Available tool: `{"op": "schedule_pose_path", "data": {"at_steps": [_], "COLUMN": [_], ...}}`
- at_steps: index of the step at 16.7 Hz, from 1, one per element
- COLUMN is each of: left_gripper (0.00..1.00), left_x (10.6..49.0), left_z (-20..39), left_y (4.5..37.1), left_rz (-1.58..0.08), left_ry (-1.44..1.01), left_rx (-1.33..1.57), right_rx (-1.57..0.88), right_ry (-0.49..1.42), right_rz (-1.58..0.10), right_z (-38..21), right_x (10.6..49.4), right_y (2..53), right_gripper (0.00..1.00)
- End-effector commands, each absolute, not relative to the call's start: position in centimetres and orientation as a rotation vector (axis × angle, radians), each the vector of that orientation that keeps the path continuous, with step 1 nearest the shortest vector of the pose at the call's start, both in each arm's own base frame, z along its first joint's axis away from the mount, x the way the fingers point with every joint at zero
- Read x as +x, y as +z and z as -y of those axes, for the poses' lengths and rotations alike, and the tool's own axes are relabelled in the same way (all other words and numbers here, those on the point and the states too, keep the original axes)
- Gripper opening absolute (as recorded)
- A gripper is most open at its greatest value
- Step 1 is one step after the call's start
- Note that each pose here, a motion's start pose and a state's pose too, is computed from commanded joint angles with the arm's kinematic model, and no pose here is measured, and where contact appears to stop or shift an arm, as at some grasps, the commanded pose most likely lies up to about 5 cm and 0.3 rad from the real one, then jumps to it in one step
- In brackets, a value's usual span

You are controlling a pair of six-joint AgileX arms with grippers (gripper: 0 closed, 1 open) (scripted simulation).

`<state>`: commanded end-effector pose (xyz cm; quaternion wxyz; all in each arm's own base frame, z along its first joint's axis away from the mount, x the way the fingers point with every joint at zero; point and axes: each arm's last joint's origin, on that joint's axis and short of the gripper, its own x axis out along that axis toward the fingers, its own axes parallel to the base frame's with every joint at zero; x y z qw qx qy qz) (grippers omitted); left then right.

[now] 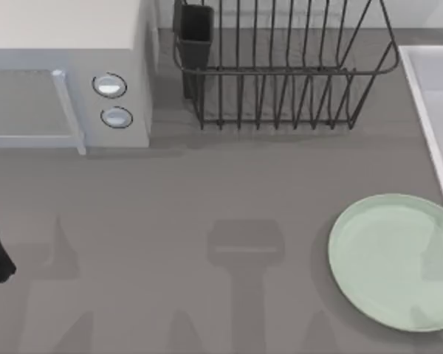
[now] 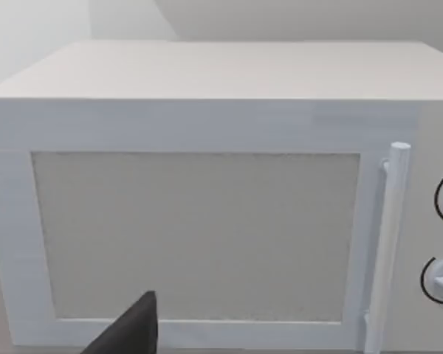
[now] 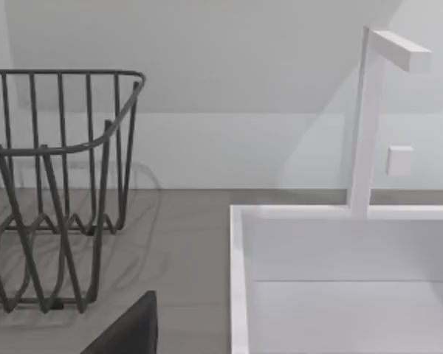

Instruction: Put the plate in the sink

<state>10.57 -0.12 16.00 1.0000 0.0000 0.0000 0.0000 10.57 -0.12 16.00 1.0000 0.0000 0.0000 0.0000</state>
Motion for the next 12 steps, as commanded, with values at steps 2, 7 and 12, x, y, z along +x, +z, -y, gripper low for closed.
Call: {"op": "schedule_pose_path", "data": {"at_steps": [2,7,12], "left_gripper": [1.00,1.00,1.00], "left_x": [10.6,10.6,10.6], "left_z": [0.1,0.1,0.1], "left_y": [16.0,16.0,16.0], "left_rz": [0.000,0.000,0.000], "left_ry": [0.000,0.000,0.000], "left_rx": [0.000,0.000,0.000], "right_rx": [0.000,0.005,0.077], "right_ry": [0.000,0.004,0.075], "right_rz": [0.000,-0.008,-0.186], "right_z": [0.1,0.1,-0.8], "right_x": [10.6,10.6,11.2], "right_y": [16.0,16.2,19.4], "right_gripper": [1.00,1.00,1.00]}}
